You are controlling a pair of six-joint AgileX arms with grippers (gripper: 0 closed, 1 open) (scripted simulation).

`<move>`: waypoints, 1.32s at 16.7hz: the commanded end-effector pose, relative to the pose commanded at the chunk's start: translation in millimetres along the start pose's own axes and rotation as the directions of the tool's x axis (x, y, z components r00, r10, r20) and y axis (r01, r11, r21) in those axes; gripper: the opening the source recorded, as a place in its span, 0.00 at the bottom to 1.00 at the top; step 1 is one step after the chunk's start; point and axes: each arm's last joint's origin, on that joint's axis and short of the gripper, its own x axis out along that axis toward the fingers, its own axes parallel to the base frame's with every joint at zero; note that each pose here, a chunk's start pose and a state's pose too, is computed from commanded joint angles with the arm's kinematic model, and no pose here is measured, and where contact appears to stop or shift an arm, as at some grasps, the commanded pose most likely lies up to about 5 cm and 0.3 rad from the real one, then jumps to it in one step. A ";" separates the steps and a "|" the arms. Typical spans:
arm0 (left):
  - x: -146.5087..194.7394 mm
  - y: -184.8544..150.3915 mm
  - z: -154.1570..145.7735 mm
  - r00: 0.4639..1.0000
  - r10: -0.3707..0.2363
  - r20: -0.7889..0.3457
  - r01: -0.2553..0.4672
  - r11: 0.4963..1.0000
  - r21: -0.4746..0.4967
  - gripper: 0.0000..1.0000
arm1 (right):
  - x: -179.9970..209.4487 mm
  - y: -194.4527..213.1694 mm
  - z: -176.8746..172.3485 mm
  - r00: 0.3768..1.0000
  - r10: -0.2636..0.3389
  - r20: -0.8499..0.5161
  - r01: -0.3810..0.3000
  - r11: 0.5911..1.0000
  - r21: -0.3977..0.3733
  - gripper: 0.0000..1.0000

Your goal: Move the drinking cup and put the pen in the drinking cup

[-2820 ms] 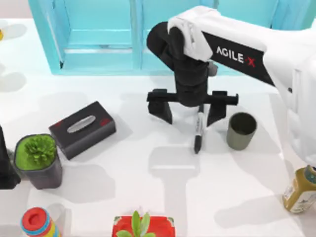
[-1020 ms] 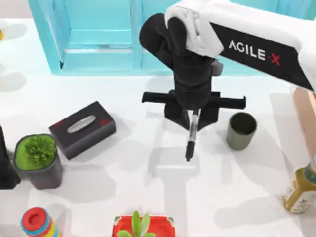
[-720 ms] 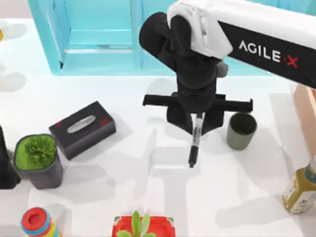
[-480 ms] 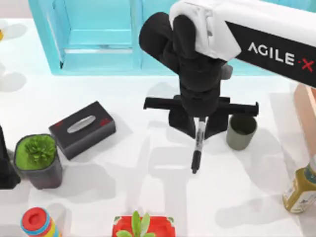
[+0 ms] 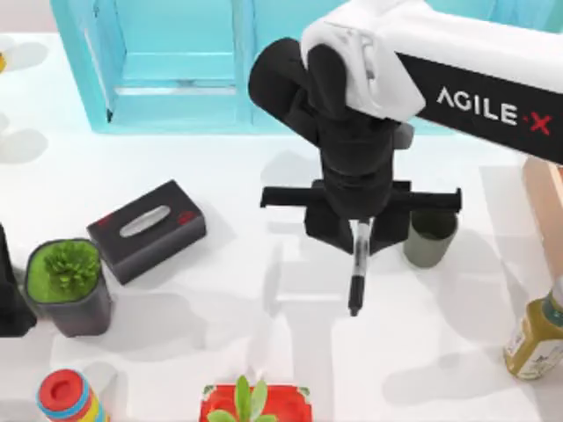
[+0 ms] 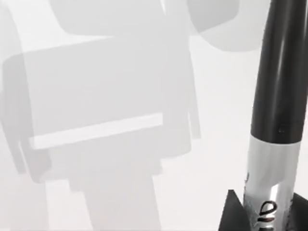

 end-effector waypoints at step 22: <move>0.0 0.0 0.0 1.000 0.000 0.000 0.000 1.000 0.000 1.00 | 7.6 -21.3 -73.2 0.162 0.056 0.985 0.017 0.998 -0.060 0.00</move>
